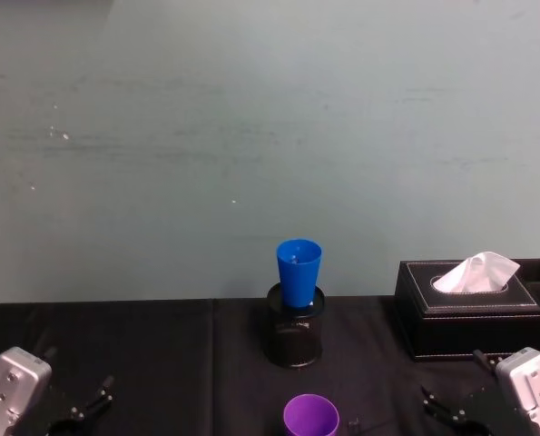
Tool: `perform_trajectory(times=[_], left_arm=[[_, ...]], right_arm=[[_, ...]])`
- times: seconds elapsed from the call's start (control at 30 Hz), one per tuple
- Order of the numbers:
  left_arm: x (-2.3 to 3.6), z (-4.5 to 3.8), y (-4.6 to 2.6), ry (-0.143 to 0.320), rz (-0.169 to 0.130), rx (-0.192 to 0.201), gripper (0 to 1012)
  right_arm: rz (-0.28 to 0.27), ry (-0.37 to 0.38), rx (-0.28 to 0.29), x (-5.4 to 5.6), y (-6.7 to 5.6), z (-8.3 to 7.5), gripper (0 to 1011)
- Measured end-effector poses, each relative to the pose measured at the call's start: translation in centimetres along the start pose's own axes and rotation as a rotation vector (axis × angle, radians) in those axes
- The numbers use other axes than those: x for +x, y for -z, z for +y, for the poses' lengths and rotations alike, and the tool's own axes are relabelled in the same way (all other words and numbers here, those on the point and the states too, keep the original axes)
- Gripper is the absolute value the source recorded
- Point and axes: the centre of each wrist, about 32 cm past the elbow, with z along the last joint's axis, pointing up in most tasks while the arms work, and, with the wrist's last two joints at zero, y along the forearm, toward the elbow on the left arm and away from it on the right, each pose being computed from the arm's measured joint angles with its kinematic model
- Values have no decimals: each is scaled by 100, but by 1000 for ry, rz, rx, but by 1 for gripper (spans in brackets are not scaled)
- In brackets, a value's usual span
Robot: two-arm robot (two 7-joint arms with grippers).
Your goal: Pick up one cup with a gripper and tap it against the other cup.
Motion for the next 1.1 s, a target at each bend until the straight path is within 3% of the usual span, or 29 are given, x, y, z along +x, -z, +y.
perform_trajectory(times=[1.1], left_arm=[[0, 0, 0, 0, 0, 0, 1000]], right_arm=[[0, 0, 0, 0, 0, 0, 1003]])
